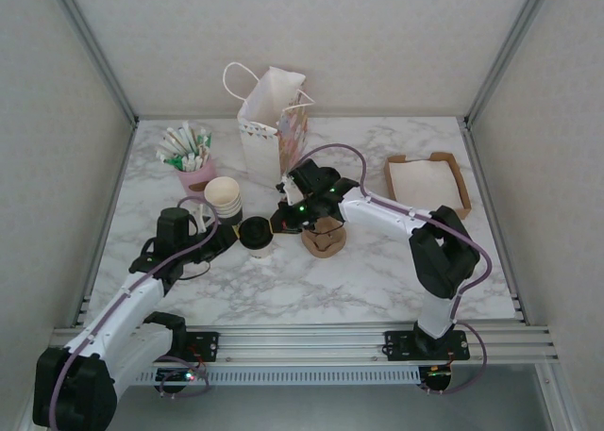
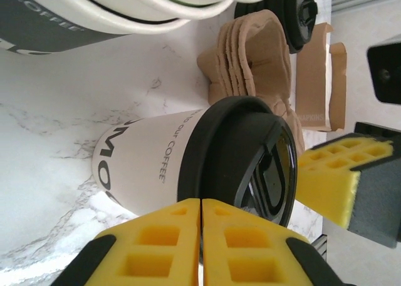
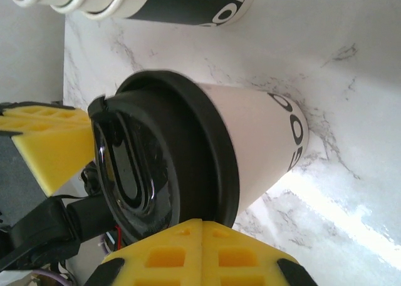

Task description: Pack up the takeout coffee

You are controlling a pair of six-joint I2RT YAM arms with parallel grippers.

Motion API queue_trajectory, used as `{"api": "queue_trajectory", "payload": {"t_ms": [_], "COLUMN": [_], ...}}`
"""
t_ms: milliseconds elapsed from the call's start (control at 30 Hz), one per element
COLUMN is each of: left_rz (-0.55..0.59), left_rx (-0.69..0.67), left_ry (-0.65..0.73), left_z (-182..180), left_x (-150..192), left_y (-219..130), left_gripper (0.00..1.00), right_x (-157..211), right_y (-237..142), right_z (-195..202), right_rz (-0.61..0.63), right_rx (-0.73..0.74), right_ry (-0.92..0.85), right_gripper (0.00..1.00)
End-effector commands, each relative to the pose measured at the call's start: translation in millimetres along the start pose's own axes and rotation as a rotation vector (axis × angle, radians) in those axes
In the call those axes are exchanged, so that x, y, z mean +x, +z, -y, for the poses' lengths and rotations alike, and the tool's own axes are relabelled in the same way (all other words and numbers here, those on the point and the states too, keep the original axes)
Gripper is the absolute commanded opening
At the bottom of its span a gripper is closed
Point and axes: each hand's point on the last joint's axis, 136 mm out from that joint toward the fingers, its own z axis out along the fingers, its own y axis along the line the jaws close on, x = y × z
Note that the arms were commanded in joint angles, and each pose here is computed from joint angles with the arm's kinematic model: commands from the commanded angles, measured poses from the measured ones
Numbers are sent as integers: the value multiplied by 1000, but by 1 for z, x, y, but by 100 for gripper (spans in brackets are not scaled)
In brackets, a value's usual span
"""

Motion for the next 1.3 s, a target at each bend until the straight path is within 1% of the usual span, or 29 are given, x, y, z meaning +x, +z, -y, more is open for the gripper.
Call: {"api": "queue_trajectory", "payload": {"t_ms": [0,167,200,300,433,667,733,833,900,967,1000,1067,1100,1267], "left_rz": [41,66,76,129,218,343,373,395,403,407,410,413,414,416], "left_rx": [-20,-27,-23,-8,33,140,151,159,167,180,185,197,204,205], "left_ry": [8,16,23,59,126,231,250,258,255,252,249,247,250,262], "left_z": [8,13,16,32,61,110,117,122,122,122,121,123,125,133], "left_x": [-13,-21,-23,-35,-51,-64,-66,-68,-67,-66,-65,-65,-65,-69], "left_y": [-10,-15,-17,-30,-54,-97,-107,-113,-114,-113,-113,-113,-114,-117], "left_gripper": [13,17,19,29,47,73,81,90,95,99,100,100,100,100], "right_x": [-4,-5,-5,-2,4,23,29,40,48,53,55,59,60,60], "right_y": [-23,-41,-47,-65,-90,-131,-144,-156,-164,-170,-174,-178,-179,-186], "right_z": [-20,-26,-27,-30,-30,-27,-28,-27,-26,-25,-25,-24,-24,-19], "right_rz": [38,68,81,121,171,264,294,330,351,370,379,388,390,417], "right_rx": [7,26,34,55,91,140,138,133,131,133,133,136,137,164], "right_ry": [-53,-88,-100,-137,-183,-261,-280,-305,-319,-328,-330,-334,-336,-316], "right_gripper": [0,2,3,9,18,34,40,55,68,82,88,96,99,99]}}
